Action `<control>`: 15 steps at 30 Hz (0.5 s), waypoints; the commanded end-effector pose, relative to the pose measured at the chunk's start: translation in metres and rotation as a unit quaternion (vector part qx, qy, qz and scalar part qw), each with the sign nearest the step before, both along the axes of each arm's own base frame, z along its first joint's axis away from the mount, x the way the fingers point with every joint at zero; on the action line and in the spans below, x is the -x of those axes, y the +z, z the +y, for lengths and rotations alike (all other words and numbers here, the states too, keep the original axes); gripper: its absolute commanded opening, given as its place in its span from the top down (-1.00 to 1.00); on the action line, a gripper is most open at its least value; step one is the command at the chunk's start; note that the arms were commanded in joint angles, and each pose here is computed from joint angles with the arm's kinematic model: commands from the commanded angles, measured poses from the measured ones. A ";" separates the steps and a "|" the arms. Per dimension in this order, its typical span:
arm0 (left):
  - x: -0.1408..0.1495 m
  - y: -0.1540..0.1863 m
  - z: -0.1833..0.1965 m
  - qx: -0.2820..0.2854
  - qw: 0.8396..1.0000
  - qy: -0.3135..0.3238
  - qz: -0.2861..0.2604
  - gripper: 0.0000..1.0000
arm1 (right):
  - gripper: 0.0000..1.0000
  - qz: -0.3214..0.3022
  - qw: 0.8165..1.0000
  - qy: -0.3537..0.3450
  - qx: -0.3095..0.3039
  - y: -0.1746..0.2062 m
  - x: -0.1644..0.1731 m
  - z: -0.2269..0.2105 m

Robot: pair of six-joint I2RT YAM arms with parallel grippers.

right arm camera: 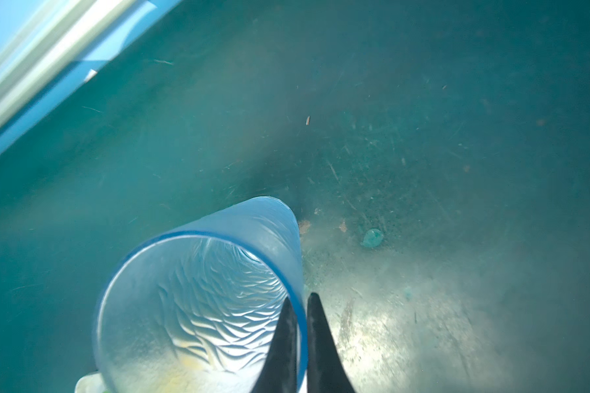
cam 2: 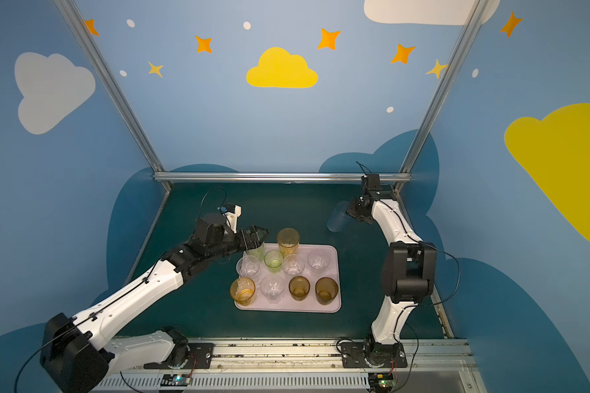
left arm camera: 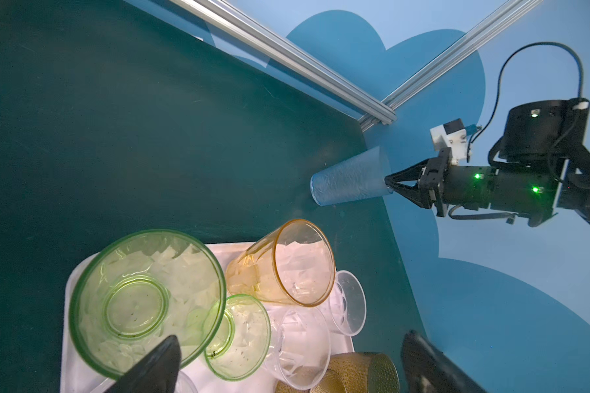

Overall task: Place the glasses into the tray
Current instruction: Pick up the glass from the top-right of the table.

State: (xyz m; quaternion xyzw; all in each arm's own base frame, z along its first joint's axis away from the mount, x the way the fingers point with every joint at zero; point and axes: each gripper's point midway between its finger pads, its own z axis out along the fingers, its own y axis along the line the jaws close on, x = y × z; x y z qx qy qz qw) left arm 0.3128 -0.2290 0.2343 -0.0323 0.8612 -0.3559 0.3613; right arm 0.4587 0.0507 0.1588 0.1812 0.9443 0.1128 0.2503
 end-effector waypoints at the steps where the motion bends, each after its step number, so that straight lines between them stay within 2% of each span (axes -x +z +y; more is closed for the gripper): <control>1: 0.002 0.002 0.006 -0.008 1.000 0.009 -0.011 -1.00 | 1.00 -0.031 0.999 0.010 0.007 0.031 0.012 0.003; 9: 0.004 0.002 0.008 -0.008 1.000 0.012 -0.011 -1.00 | 1.00 -0.067 0.996 0.045 0.022 0.071 0.045 0.022; 15: 0.007 0.002 0.015 -0.004 1.000 0.027 -0.014 -1.00 | 1.00 -0.069 0.993 0.087 0.038 0.074 0.074 0.042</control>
